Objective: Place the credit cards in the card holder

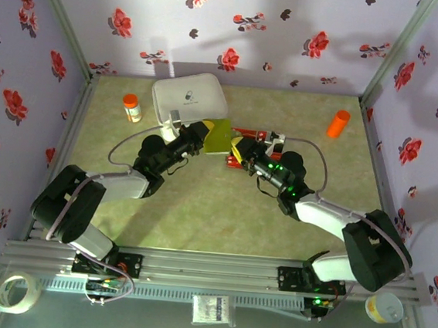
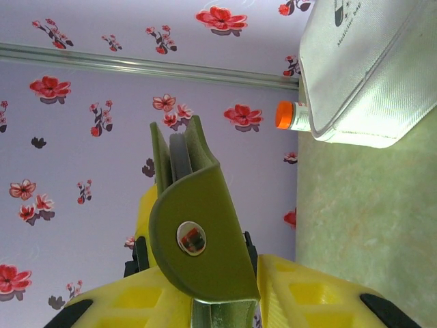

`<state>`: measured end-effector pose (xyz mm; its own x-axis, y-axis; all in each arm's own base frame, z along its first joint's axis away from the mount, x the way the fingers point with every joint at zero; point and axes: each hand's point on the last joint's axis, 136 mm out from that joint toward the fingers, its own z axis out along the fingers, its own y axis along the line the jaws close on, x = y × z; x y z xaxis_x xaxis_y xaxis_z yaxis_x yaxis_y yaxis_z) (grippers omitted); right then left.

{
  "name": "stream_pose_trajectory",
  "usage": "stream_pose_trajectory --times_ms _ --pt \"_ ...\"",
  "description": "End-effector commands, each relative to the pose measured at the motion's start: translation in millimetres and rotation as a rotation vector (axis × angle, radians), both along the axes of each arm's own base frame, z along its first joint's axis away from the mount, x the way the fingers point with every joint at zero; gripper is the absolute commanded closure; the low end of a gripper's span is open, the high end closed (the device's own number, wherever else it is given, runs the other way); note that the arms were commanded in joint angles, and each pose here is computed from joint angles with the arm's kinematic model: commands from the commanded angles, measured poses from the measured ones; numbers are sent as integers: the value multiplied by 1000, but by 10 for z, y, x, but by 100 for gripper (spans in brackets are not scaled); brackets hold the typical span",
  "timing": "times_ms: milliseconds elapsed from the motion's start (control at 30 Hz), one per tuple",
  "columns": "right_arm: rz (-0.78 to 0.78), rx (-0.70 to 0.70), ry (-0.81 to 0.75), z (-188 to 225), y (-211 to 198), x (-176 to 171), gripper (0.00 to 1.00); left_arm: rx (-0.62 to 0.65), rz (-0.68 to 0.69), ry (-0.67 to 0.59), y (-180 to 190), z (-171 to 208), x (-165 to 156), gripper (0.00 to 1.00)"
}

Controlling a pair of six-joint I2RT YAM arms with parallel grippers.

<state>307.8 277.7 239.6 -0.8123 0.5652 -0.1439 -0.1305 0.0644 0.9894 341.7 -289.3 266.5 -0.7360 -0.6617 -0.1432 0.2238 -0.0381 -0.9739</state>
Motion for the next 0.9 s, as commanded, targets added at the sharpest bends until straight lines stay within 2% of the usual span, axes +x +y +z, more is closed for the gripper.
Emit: stream_pose_trajectory --times_ms 0,267,533,733,800,867 --pt "20 42 -21 89 18 -3 68 -47 -12 -50 -51 201 -16 100" --pt "51 64 -46 203 60 -41 64 -42 -14 -44 -75 161 -15 100" --pt "70 68 -42 179 107 -51 65 -42 -20 -43 -115 153 -12 100" --pt "70 84 -34 136 109 -44 82 -45 -23 -46 -134 172 -15 100" --pt "71 94 -32 126 112 -38 83 -45 -23 -44 -135 164 -14 100" --pt "71 101 -29 118 115 -31 79 -45 -26 -44 -141 164 -20 100"
